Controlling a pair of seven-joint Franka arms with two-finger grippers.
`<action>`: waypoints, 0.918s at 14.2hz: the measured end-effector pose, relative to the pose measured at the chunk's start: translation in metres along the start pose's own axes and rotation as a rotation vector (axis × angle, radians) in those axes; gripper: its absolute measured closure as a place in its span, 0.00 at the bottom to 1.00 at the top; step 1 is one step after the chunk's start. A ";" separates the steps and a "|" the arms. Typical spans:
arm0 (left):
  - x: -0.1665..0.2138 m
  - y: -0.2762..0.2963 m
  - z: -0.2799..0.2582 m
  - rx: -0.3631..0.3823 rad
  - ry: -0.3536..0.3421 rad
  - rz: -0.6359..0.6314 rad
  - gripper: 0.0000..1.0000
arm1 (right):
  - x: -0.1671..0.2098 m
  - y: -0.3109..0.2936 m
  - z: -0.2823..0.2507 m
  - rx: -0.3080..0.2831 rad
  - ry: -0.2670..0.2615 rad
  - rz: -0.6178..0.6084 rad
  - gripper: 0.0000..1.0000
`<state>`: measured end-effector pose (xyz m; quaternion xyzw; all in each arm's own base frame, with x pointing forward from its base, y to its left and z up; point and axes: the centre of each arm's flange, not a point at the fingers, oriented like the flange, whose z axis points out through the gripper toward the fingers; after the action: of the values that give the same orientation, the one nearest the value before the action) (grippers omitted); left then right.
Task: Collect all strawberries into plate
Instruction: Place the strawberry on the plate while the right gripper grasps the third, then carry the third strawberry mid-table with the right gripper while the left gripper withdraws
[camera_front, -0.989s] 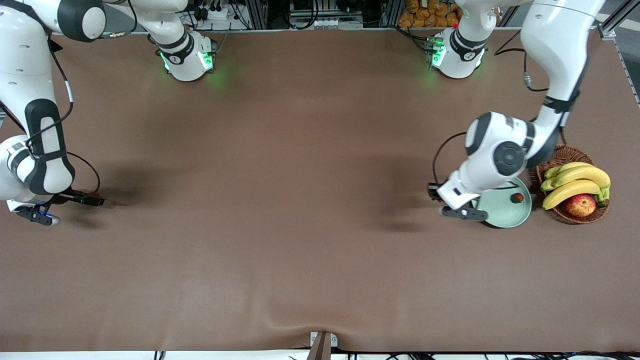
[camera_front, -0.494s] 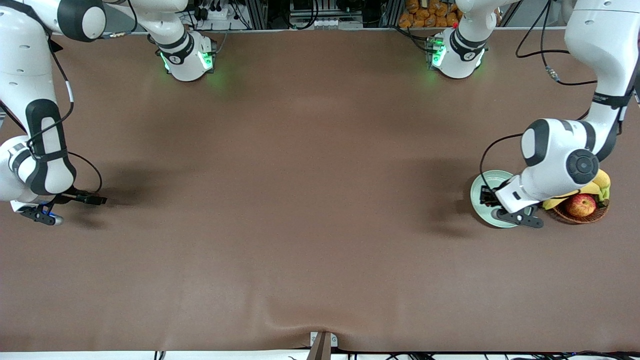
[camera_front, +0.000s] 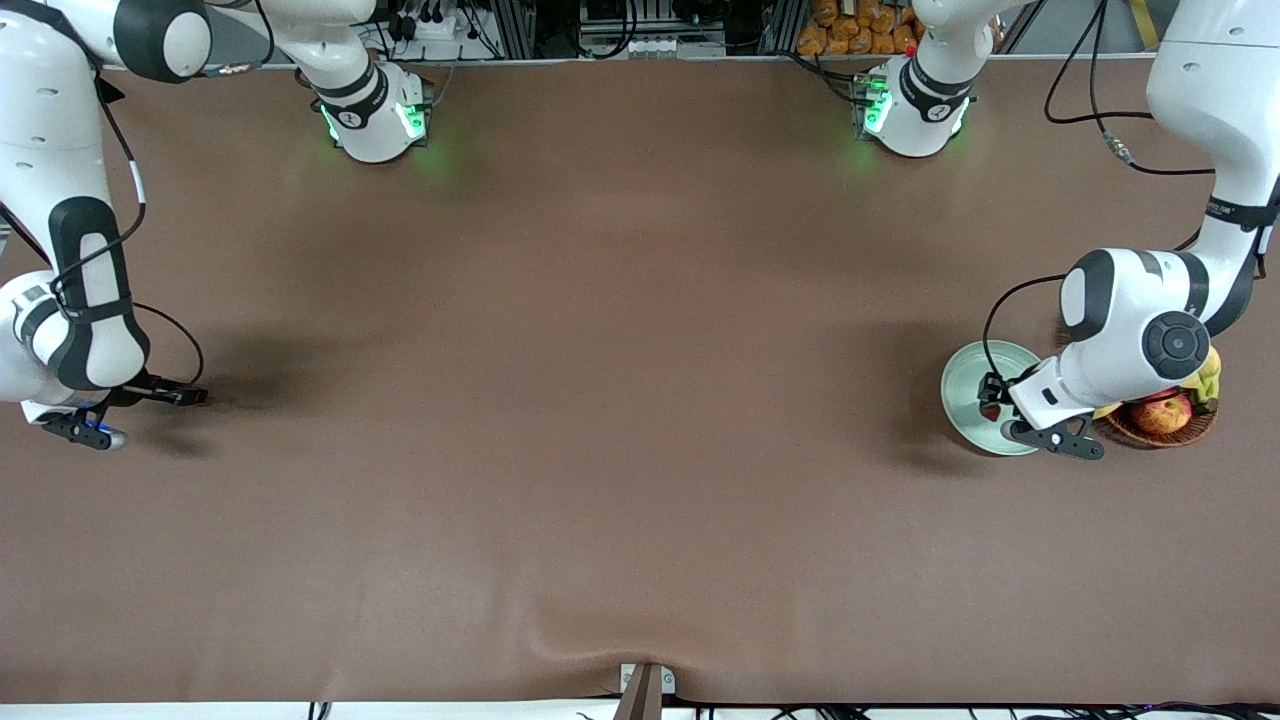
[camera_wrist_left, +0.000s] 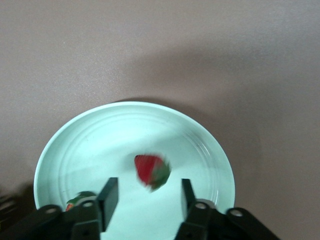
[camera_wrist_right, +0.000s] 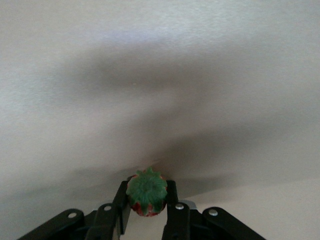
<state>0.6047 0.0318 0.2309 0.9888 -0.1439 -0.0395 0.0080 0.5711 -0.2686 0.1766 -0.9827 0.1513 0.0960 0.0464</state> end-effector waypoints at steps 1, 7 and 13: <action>0.001 -0.001 0.000 -0.001 0.002 -0.001 0.24 | 0.003 -0.006 -0.006 0.002 0.008 -0.027 0.67; 0.015 0.014 -0.012 0.002 0.031 0.021 0.00 | 0.019 -0.123 -0.076 -0.006 0.123 -0.285 0.67; 0.038 0.066 -0.030 0.008 0.065 0.000 0.00 | 0.002 -0.299 -0.096 0.041 0.183 -0.507 0.67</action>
<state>0.6244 -0.0417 0.2593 0.9896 -0.1436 -0.0069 0.0085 0.6811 0.0029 0.2884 -0.9926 -0.0944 -0.0108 0.0752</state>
